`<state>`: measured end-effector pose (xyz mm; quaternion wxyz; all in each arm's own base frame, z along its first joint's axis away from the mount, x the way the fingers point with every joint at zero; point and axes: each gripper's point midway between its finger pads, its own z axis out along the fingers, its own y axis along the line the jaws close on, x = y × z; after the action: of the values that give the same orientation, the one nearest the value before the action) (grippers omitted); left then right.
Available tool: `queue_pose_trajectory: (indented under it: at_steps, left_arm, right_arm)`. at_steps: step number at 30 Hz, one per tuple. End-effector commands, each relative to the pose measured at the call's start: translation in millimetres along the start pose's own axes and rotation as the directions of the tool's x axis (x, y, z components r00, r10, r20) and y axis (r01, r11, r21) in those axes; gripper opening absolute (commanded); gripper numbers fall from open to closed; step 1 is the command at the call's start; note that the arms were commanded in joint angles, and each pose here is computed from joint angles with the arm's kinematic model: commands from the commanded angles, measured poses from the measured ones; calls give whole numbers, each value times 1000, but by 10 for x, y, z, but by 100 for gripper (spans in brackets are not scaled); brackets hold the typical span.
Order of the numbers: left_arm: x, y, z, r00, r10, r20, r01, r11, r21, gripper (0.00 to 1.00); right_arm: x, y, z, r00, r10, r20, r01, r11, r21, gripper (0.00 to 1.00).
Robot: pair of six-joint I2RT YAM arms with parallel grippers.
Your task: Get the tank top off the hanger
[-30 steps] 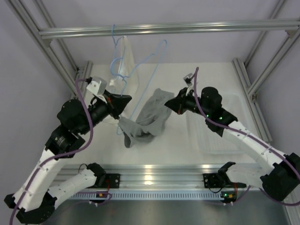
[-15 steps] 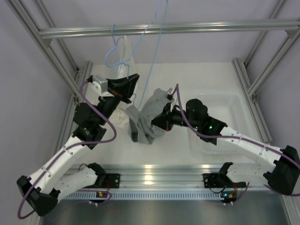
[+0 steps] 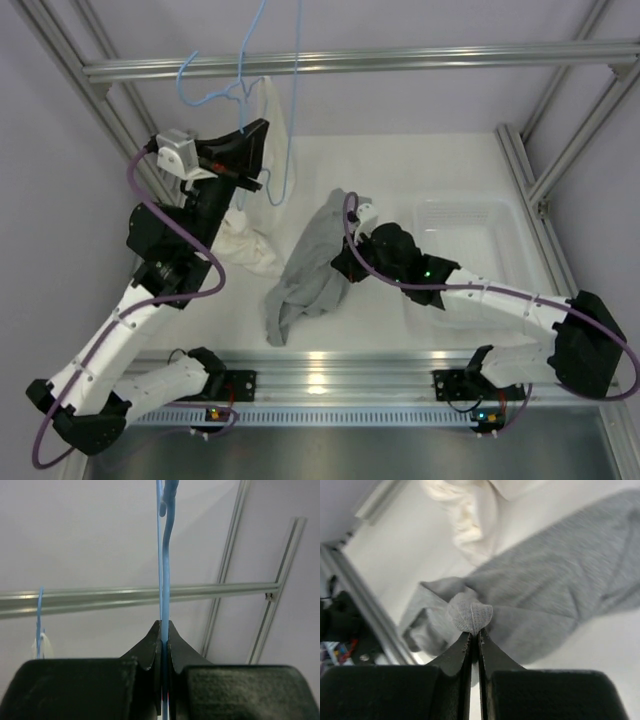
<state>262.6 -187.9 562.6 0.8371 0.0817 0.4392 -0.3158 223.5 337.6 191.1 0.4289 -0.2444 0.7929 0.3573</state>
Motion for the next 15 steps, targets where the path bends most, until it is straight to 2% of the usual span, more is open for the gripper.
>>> queue_pose_trajectory:
  at_steps: [1, 2, 3, 4, 5, 7, 8, 9, 10, 11, 12, 13, 15]
  left_arm:
    - [441, 150, -296, 976, -29, -215, 11, 996, -85, 0]
    - [533, 188, -394, 967, -37, -251, 10, 994, -106, 0]
    - [463, 202, -512, 965, -45, -258, 14, 993, -118, 0]
    - [612, 245, -670, 940, -50, -336, 3, 990, -140, 0]
    - [659, 324, -778, 928, -57, -368, -12, 983, -182, 0]
    - [647, 390, -974, 911, -72, -407, -23, 975, -223, 0]
    - [776, 431, -1125, 876, -97, -472, -31, 966, -256, 0]
    - [783, 447, -1181, 864, -107, -492, -34, 962, -270, 0]
    - [841, 436, -1236, 844, -123, -521, -29, 961, -274, 0]
    - [972, 439, -1345, 803, -129, -582, -45, 961, -274, 0]
    - [1034, 415, -1388, 780, -137, -610, -40, 963, -268, 0]
    - [1046, 405, -1409, 766, -144, -627, -39, 962, -269, 0]
    - [1218, 390, -1505, 695, -150, -703, -57, 963, -262, 0]
  right_arm:
    - [95, -607, -85, 1000, 13, 9, -15, 958, 286, 0]
    - [146, -705, -87, 1000, 13, -11, -9, 946, 325, 0]
    - [178, -824, -91, 999, 17, -31, -5, 932, 363, 0]
    - [172, -1023, -93, 998, 50, -26, -35, 913, 406, 0]
    - [261, -1154, -48, 996, 69, -54, -40, 902, 430, 0]
    - [264, -1346, -4, 995, 77, -69, -36, 884, 466, 0]
    - [349, -1406, 70, 991, 81, -103, -23, 880, 475, 0]
    - [299, -1390, 117, 992, 78, -104, -22, 886, 462, 0]
    - [300, -1387, 153, 991, 74, -114, -15, 892, 452, 7]
    - [316, -1380, 191, 989, 75, -125, -12, 896, 443, 18]
    - [263, -1350, 205, 990, 76, -115, -19, 902, 430, 37]
    - [229, -1341, 190, 992, 81, -102, -29, 901, 433, 49]
    - [70, -1330, 66, 996, 70, -52, -39, 890, 454, 57]
